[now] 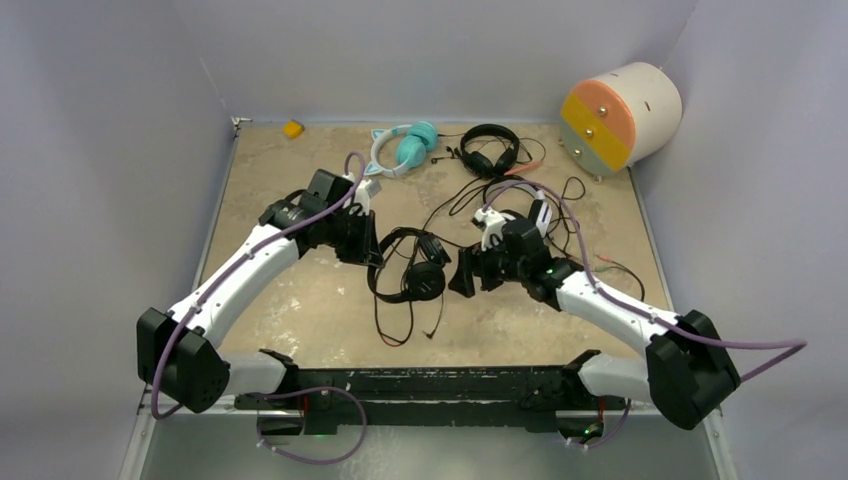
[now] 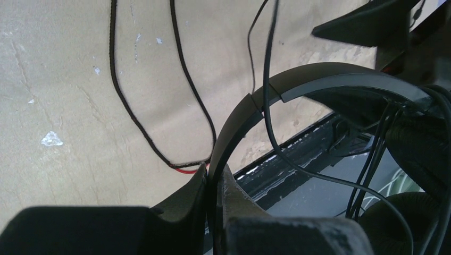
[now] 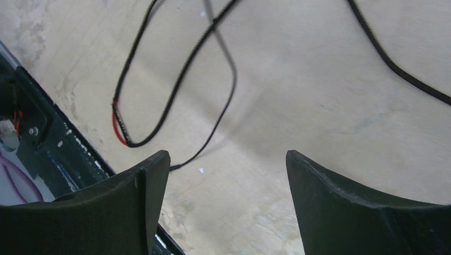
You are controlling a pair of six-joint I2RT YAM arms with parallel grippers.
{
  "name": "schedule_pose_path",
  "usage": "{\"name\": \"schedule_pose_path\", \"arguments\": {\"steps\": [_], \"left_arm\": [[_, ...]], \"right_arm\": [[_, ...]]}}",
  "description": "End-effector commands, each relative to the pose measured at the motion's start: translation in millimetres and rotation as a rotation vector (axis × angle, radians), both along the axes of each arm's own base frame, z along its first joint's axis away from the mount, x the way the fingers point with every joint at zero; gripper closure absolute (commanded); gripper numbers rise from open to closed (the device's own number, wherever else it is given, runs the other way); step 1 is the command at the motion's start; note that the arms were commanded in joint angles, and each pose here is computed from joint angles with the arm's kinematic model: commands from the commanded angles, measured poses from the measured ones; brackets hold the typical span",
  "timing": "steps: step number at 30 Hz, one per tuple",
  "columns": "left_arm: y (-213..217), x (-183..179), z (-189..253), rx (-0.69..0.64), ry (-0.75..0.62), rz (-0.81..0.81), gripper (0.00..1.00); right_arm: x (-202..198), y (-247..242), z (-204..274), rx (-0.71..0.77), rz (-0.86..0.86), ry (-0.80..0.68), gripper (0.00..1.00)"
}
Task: Wrap the headphones
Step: Wrap the headphones cable around the headphones.
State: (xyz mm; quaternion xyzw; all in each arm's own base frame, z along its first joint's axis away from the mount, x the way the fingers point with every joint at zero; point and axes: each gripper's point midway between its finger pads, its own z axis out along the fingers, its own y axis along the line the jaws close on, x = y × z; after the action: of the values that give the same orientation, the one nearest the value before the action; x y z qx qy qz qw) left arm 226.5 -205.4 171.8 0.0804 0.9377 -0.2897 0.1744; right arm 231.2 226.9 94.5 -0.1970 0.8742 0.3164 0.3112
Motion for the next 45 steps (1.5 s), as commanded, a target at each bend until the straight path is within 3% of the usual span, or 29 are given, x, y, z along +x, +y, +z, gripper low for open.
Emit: {"name": "schedule_pose_path", "arguments": {"steps": [1,6,14,17,24,31,38,45], "left_arm": [[-13.7,2.3,39.1,-0.108,-0.049,-0.009,1.0],[-13.9,0.5,49.9,-0.124,-0.067,-0.011,1.0],[-15.2,-3.2,56.7,-0.143,-0.071,-0.021,1.0],[-18.1,-3.1,57.9,-0.159,-0.061,-0.023,1.0],[-23.8,4.5,69.1,-0.192,-0.076,-0.001,1.0],[-9.0,31.2,78.6,-0.144,-0.111,0.132,1.0],[32.3,79.3,93.0,-0.042,-0.147,0.421,1.0],[35.7,89.8,88.7,-0.001,-0.2,0.362,1.0]], "right_arm": [[7.2,24.5,10.9,0.069,-0.027,-0.096,0.17],[18.0,46.0,14.7,0.201,-0.026,-0.121,0.19],[40.3,74.0,-15.3,0.167,-0.08,-0.042,0.25],[40.4,76.6,-29.1,0.159,-0.096,-0.013,0.42],[8.7,95.0,-53.0,0.174,-0.025,0.05,0.5],[-24.3,90.8,-53.3,0.201,0.017,0.044,1.0],[-81.3,100.9,-19.4,0.276,0.286,0.002,1.0],[-80.0,71.0,-10.6,0.209,0.166,-0.057,1.0]]}}
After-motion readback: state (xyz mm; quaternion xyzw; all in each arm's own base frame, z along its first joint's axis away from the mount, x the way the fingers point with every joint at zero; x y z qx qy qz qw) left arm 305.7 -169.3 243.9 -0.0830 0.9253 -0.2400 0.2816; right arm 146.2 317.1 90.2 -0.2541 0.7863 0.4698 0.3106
